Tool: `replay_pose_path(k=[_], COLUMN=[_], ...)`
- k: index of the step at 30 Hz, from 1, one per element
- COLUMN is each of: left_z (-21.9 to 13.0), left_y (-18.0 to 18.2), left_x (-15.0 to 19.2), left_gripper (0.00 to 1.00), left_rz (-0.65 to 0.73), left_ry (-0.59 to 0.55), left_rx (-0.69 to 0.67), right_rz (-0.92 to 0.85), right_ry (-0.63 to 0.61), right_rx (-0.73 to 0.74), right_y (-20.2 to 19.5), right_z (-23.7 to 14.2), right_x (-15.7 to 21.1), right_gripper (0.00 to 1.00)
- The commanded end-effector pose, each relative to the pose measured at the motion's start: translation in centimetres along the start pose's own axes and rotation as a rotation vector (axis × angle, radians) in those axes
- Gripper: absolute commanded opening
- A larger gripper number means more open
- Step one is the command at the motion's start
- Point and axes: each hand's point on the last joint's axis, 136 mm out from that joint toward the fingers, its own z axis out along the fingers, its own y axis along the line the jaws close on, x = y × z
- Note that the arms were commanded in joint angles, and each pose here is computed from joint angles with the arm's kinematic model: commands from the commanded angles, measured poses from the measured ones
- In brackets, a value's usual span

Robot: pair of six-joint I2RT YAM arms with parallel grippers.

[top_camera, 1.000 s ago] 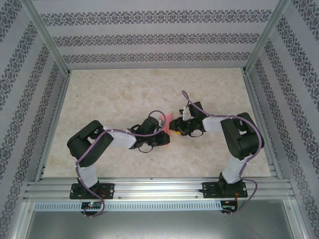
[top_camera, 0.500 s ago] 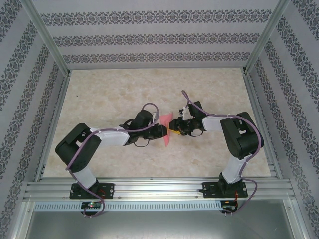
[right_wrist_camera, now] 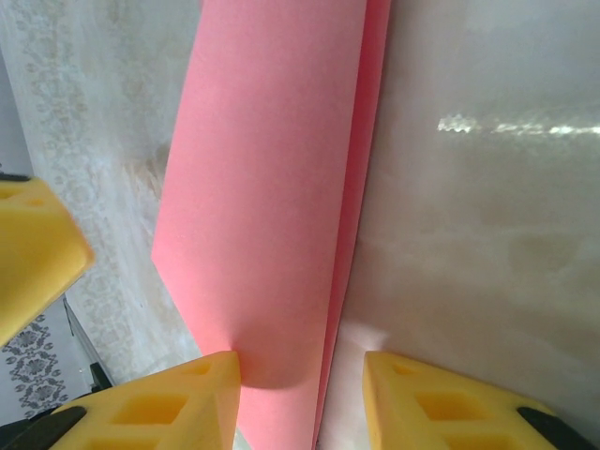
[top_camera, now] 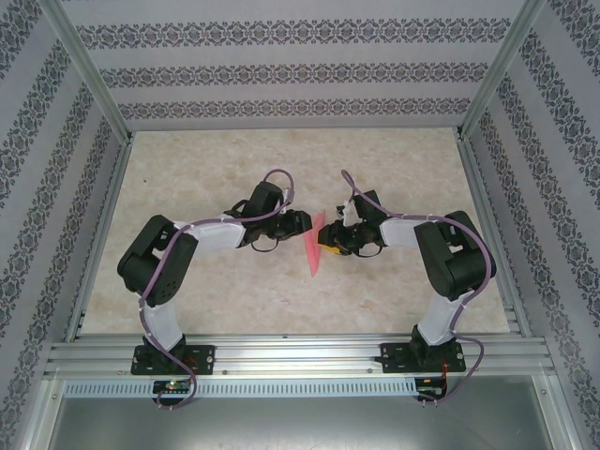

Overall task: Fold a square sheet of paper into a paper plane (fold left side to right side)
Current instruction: Fold the wing for the fifth time at the center of the table.

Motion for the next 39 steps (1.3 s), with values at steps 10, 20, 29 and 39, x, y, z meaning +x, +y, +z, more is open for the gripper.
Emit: replay_pose_path(k=[10,20,29,39], left_z=[2.4,3.6,3.7,3.6], left_y=[1.1,1.2,2.3,3.9], left_x=[-0.4,0.0,-0.3,-0.8], left_gripper=[0.41,0.28,0.05,0.04], left_rz=[0.003,-0.015,-0.004,0.002], left_ry=[0.06,0.084,0.072,0.057], left_rx=[-0.015,0.031,-0.031,-0.094], right_rz=[-0.014,-0.013,-0.021,-0.04], right_ry=[0.02,0.019,0.019,0.012], right_rx=[0.046,0.046,0.039,0.031], right_y=[-1.0,-1.0,-0.7,-0.1], right_z=[1.2,1.2,1.0,0.4], right_x=[0.5,0.4,0.5,0.5], right_gripper=[0.4,0.4,0.41,0.42])
